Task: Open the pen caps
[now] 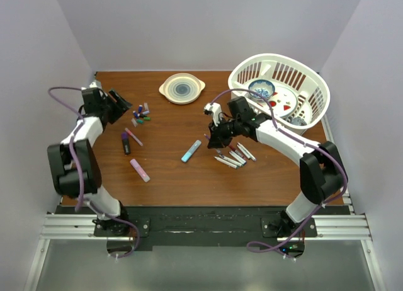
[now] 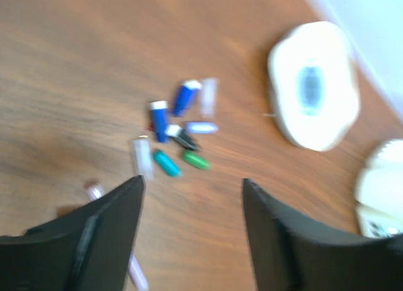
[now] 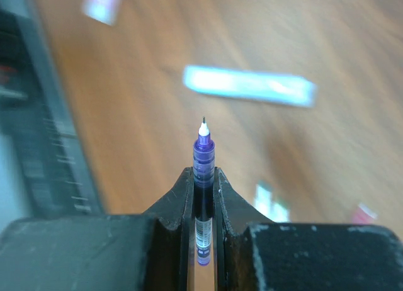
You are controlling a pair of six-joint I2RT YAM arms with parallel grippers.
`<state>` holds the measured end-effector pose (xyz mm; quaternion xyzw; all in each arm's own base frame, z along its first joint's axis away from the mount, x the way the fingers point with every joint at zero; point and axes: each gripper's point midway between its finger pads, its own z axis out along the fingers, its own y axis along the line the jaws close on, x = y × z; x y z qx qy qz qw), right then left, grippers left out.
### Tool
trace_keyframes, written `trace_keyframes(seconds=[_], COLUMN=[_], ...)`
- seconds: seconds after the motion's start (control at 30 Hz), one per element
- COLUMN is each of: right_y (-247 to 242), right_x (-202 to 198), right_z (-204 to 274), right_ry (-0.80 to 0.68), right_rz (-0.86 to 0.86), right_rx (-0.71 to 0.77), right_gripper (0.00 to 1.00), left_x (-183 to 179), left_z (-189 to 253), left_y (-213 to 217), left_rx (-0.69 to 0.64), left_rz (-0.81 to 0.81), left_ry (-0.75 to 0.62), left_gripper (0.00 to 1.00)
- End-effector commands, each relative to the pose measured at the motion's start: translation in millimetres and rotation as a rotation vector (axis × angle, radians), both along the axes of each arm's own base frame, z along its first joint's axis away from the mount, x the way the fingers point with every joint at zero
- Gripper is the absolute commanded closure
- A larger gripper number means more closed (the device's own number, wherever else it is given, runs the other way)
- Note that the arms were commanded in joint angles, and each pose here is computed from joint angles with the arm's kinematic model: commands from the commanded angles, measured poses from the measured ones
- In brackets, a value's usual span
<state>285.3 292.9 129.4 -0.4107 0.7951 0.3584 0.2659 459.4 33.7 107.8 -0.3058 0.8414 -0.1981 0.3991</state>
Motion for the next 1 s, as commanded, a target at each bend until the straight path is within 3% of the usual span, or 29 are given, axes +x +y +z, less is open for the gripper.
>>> trace_keyframes(seconds=[0.0, 0.13, 0.33, 0.6, 0.97], right_y=[-75.6, -114.6, -130.0, -143.2, -146.0], right_x=[26.3, 36.3, 34.2, 34.3, 30.0], right_z=[-22.5, -37.3, -54.1, -78.1, -89.6], right_ry=[-0.223, -0.218, -0.158, -0.098, -0.046], right_rz=[-0.098, -0.169, -0.166, -0.167, -0.154], right_rx=[-0.392, -0.521, -0.563, -0.634, -0.645], right_gripper=[1.00, 1.00, 0.99, 0.94, 0.78], left_x=[-26.0, -65.2, -116.9, -117.9, -117.6], left_z=[91.6, 108.0, 94.7, 92.7, 92.1], left_y=[-11.0, -11.2, -19.7, -34.4, -43.7], left_rx=[0.114, 0.243, 0.279, 0.224, 0.184], left_rz=[-0.110, -0.153, -0.136, -0.206, -0.242], left_ry=[-0.289, -0.299, -0.321, -0.328, -0.344], left_gripper=[0.27, 0.24, 0.00, 0.00, 0.00])
